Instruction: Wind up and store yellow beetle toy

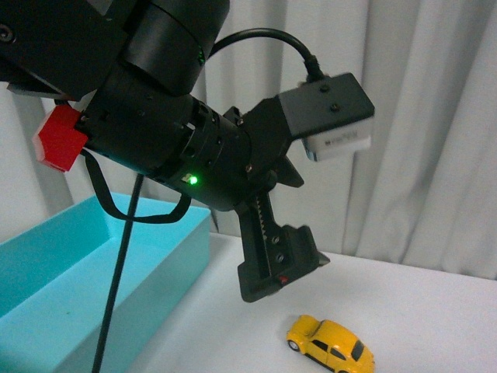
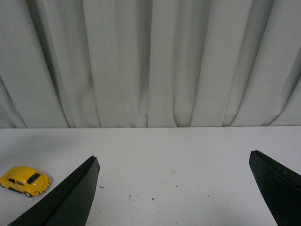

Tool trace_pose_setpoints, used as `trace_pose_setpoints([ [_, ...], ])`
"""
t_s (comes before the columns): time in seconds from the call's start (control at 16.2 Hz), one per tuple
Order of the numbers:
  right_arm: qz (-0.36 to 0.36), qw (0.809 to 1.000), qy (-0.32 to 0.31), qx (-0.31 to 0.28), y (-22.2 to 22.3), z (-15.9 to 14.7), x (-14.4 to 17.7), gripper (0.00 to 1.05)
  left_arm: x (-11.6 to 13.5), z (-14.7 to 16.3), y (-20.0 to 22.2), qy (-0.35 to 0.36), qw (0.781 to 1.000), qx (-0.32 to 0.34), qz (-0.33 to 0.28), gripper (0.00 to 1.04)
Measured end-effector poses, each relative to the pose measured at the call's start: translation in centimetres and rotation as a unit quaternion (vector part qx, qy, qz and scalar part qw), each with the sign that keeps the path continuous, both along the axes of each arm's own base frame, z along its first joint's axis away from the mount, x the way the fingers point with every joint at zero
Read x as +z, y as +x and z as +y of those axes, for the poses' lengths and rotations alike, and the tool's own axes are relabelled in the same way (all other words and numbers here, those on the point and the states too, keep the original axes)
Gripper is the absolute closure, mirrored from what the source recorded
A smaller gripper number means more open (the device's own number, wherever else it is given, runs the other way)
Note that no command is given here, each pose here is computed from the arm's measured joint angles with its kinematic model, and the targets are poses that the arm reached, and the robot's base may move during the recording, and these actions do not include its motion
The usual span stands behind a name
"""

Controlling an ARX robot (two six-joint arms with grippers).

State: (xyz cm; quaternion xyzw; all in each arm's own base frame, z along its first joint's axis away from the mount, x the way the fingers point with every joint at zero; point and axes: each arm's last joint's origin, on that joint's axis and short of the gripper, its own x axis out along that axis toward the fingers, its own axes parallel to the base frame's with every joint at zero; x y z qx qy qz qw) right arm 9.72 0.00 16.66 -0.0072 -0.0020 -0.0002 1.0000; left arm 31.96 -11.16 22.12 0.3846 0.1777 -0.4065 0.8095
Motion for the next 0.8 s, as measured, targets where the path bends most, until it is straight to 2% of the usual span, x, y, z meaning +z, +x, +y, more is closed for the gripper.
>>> trace_pose_setpoints([
  [0.18,0.000,1.000,0.000,0.000,0.0,0.0,0.0,0.07,-1.3,-2.4,0.5,0.122,0.987,-0.106,-0.003,0.07],
  [0.25,0.000,1.000,0.000,0.000,0.0,0.0,0.0,0.07,-2.3,-3.1,0.6,0.171,0.975,-0.146,0.000,0.07],
  [0.37,0.000,1.000,0.000,0.000,0.0,0.0,0.0,0.07,-4.7,-5.1,1.6,0.272,0.935,-0.227,-0.013,0.07],
  [0.43,0.000,1.000,0.000,0.000,0.0,0.0,0.0,0.07,-5.3,-5.6,2.0,0.305,0.920,-0.246,-0.019,0.07],
  [0.49,0.000,1.000,0.000,0.000,0.0,0.0,0.0,0.07,-6.2,-6.4,2.7,0.363,0.891,-0.274,-0.015,0.07],
  [0.55,0.000,1.000,0.000,0.000,0.0,0.0,0.0,0.07,-6.8,-7.3,3.6,0.381,0.879,-0.286,-0.014,0.07],
  [0.68,0.000,1.000,0.000,0.000,0.0,0.0,0.0,0.07,-7.3,-8.5,4.7,0.400,0.872,-0.282,0.018,0.07],
  [0.8,0.000,1.000,0.000,0.000,0.0,0.0,0.0,0.07,-7.9,-9.7,6.1,0.403,0.880,-0.243,0.068,0.07],
])
